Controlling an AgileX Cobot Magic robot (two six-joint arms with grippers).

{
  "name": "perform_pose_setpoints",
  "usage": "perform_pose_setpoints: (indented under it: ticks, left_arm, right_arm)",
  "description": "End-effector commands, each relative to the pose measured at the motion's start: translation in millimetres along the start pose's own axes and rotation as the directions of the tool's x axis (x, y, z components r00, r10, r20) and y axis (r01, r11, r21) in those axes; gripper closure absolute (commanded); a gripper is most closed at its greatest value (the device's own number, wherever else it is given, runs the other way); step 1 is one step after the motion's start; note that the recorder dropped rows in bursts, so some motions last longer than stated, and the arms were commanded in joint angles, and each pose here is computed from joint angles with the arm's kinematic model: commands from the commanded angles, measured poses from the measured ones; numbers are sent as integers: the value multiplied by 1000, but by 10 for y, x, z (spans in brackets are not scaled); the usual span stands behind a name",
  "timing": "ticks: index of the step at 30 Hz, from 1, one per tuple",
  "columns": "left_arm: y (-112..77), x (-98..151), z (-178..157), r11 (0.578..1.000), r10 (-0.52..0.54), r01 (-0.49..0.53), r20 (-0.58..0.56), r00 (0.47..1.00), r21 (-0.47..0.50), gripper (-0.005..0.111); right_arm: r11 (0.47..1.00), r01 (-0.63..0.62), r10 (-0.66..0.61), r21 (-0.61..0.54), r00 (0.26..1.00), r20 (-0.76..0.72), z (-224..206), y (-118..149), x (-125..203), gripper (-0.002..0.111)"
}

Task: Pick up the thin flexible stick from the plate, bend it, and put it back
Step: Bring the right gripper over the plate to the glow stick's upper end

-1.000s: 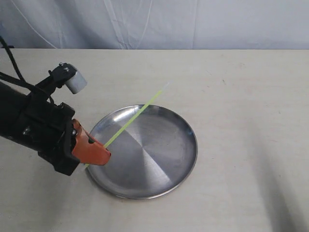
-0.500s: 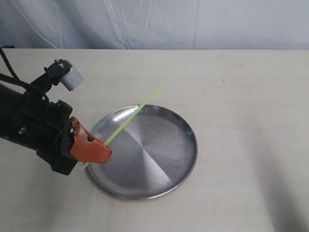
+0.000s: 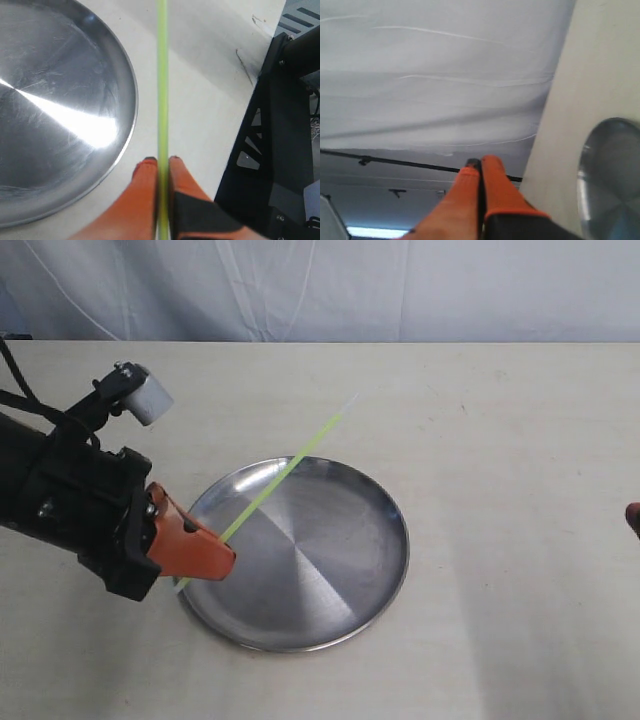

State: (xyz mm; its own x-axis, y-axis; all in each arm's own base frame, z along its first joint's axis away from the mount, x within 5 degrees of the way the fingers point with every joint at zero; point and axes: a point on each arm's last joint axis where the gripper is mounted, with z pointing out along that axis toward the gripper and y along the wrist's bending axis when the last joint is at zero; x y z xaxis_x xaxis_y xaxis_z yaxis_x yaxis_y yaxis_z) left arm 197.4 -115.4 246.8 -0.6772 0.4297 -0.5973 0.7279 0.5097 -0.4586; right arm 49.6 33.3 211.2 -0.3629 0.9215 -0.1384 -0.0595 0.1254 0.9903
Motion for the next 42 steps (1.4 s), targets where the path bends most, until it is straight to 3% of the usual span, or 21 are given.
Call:
perform_pose_setpoints:
  ticks: [1,4,9,16,18,21,22,24,31,37,42]
  left_arm:
    - [-47,-18,-3,1000,9,-10,34,999,29,107]
    - [-67,-35,-4,999,17,-19,53,998,50,107]
    - [-72,-34,-5,998,21,-24,53,998,56,107]
    - [-72,-34,-5,998,31,-34,54,998,56,107]
    - [-72,-34,-5,998,39,-42,54,998,55,107]
    - [-69,-36,-4,998,38,-41,56,998,52,107]
    - [-68,-38,-5,998,37,-40,58,998,50,107]
    - [-70,-42,-5,998,34,-37,62,998,52,107]
    - [-88,-76,-9,996,43,-50,101,994,70,107]
    - [-93,-87,-10,996,44,-52,113,993,74,107]
    - [-97,-98,-12,995,60,-70,127,990,77,107]
  right_arm:
    - [979,137,-134,-148,991,30,-38,346,-24,109]
    - [951,267,-268,-157,963,16,14,589,-44,109]
    - [918,373,-393,-132,902,-180,352,861,-60,109]
    - [906,381,-423,-183,818,-390,900,850,-116,108]
    - [906,378,-423,-190,788,-447,1020,790,-118,101]
    - [914,348,-404,-207,751,-522,1150,714,-109,78]
    - [921,330,-389,-207,738,-552,1215,675,-110,61]
    - [932,309,-362,-192,733,-576,1287,635,-122,54]
    - [893,413,-434,-181,676,-596,1425,677,104,54]
    - [830,503,-544,-241,636,-547,1561,1026,331,54]
    - [824,519,-538,-225,595,-597,1681,968,535,54]
